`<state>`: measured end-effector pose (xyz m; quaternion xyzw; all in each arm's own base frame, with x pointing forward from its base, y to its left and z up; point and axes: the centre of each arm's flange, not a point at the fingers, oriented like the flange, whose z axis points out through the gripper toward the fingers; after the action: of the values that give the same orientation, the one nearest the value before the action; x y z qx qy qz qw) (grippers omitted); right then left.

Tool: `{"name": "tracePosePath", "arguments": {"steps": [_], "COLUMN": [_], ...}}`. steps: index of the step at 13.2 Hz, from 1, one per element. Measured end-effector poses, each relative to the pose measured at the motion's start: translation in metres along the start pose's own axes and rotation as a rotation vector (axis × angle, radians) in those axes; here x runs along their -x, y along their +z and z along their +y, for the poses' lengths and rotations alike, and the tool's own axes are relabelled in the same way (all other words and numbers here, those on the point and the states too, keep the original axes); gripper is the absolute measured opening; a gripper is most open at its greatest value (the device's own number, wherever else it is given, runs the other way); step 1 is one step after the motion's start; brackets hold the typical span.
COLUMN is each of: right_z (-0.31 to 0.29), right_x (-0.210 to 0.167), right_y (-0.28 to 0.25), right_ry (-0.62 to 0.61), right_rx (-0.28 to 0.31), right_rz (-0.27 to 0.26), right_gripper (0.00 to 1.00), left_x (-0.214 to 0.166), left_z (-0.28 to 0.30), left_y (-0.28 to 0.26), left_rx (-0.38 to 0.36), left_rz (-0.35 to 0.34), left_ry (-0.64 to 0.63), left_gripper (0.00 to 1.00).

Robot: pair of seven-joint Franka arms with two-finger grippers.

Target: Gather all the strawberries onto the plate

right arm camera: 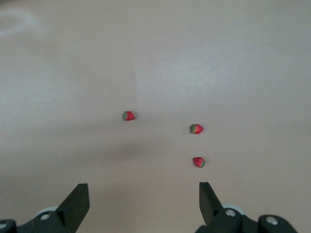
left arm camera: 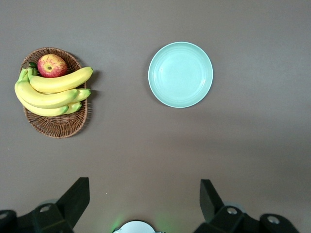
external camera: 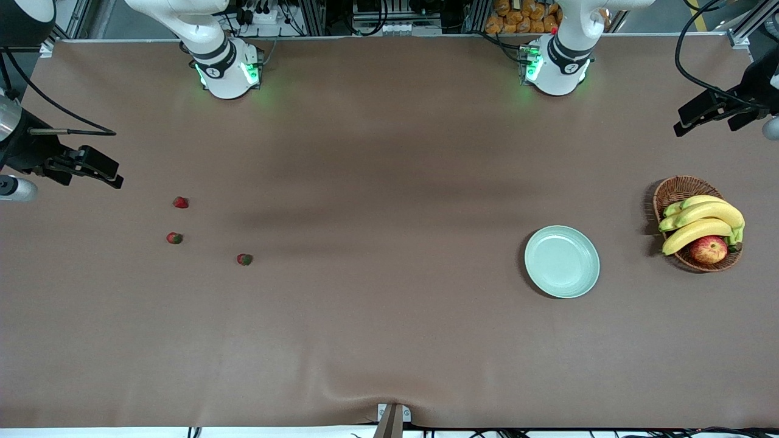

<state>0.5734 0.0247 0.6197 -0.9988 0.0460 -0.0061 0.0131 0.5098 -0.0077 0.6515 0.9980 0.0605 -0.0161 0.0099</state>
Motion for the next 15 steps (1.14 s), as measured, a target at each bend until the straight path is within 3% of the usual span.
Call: {"name": "tracePosePath", "arguments": {"steps": [15], "right_z": [0.0001], "right_x": [-0.0005], "right_y": [0.0010], "right_ry": [0.000], "right_rx": [0.000], "right_rz": [-0.002], "right_gripper": [1.00], "left_x": [-0.0057], "left_z": [0.0030], "left_y": [0.0093], "left_rx": [-0.006], "left_rz": [-0.043], "left_ry": [0.002], "left_gripper": [1.00]}}
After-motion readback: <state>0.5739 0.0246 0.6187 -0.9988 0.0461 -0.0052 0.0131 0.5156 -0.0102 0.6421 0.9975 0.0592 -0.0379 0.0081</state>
